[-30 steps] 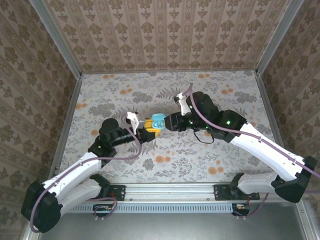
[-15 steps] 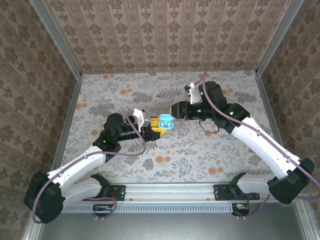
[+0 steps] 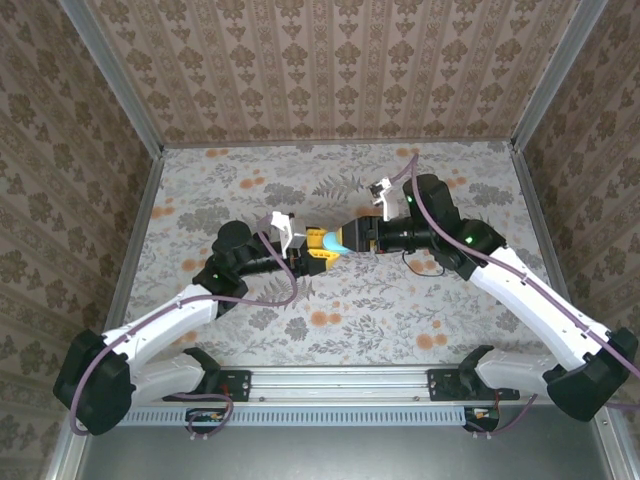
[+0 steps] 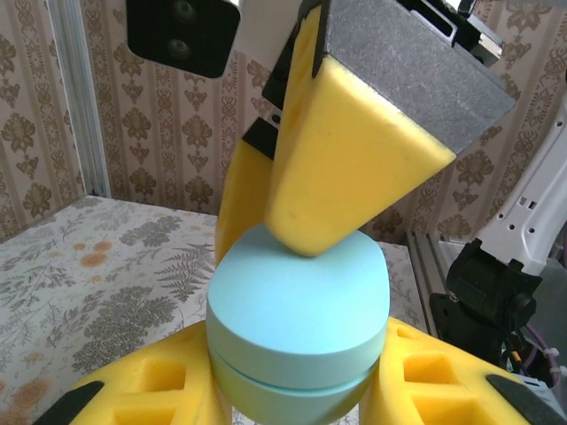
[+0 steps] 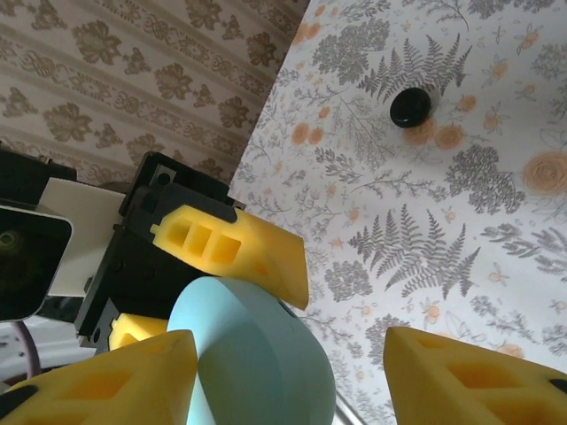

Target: Insert wireless bluetooth earbuds into charging case

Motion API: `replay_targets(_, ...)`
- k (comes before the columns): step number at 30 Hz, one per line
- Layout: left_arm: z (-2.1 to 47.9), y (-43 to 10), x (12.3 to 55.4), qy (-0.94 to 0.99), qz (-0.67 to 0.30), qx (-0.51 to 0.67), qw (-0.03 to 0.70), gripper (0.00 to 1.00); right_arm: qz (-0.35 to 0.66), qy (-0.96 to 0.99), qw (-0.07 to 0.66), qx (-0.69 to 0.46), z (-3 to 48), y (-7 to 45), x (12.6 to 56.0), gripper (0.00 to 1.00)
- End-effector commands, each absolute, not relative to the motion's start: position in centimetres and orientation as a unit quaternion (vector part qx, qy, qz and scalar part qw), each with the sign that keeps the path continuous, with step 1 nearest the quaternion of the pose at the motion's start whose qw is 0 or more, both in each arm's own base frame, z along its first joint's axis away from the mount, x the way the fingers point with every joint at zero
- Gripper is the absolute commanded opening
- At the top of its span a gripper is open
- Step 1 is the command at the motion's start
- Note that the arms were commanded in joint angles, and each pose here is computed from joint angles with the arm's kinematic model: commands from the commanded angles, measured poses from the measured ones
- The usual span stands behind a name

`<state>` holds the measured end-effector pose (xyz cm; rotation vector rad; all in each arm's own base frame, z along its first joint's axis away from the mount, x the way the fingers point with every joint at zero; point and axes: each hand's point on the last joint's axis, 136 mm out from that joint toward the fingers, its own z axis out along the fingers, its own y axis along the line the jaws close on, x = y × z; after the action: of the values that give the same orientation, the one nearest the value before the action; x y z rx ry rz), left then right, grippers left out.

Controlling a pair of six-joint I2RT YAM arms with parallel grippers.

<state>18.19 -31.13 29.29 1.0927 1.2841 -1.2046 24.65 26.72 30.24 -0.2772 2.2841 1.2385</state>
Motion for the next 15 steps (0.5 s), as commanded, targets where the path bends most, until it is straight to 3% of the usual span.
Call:
replay_targets(1, 31.9, -31.1, 18.3, 0.506, -0.505, 0.444, 0.54, 0.28, 0.499, 0.822, 0.264, -0.081, 31.3, 26.8, 24.6, 0.61)
replay_targets(9, 32.0, -31.0, 18.9, 0.516, -0.509, 0.423, 0.544, 0.29, 0.584, 0.777, 0.23, -0.035, 31.4, 28.5, 24.9, 0.6)
replay_targets(15, 31.5, -30.9, 19.3, 0.532, -0.507, 0.408, 0.541, 0.29, 0.614, 0.757, 0.221, -0.02, 31.8, 29.0, 25.2, 0.45)
